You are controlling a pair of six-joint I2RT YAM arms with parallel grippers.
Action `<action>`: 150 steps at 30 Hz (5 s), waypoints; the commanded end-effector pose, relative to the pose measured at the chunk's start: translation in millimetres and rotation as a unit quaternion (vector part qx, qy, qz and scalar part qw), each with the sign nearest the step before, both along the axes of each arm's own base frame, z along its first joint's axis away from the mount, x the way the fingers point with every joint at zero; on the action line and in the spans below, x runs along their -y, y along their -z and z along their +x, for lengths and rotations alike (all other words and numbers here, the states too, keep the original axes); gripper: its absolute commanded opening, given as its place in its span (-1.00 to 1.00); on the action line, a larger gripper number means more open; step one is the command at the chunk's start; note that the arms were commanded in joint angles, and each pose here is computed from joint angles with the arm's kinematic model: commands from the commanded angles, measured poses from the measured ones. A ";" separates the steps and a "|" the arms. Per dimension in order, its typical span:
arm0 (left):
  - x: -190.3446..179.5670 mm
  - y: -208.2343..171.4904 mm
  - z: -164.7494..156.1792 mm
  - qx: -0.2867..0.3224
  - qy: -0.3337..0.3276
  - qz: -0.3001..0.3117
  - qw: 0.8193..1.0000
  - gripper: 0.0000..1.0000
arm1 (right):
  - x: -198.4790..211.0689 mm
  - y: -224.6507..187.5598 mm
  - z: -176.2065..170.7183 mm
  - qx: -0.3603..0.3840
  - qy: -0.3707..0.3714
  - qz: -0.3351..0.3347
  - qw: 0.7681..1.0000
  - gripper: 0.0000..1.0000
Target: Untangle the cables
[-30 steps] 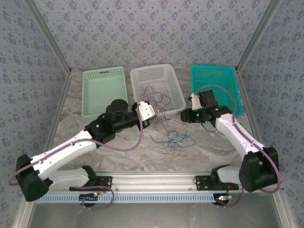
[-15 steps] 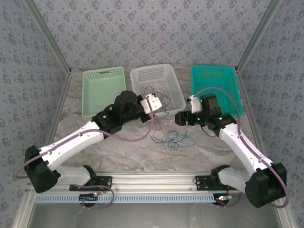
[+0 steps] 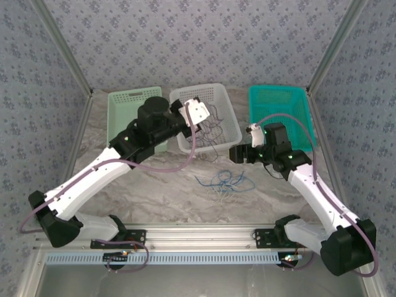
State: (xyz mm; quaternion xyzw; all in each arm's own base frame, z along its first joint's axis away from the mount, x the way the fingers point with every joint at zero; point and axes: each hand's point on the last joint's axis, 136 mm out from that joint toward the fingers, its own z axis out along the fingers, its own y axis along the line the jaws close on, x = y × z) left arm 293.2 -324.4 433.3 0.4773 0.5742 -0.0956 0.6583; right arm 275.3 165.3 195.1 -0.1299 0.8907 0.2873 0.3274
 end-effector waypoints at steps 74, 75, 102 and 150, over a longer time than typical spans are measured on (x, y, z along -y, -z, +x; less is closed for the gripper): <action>41.6 264.0 44.7 -0.481 0.018 0.066 0.874 0.41 | 39.4 50.9 3.6 -0.051 0.102 -0.064 0.991 0.34; 41.3 268.2 47.7 -0.482 0.010 0.068 0.873 0.41 | 41.6 50.9 3.1 -0.051 0.105 -0.064 0.991 0.34; 42.8 302.4 43.3 -0.518 0.009 0.091 0.851 -0.22 | 59.0 58.2 -4.4 -0.073 0.128 -0.065 0.987 0.37; 16.3 274.1 94.5 -0.467 -0.135 0.051 0.872 0.09 | -3.6 92.2 -17.2 -0.095 0.009 -0.142 0.985 0.19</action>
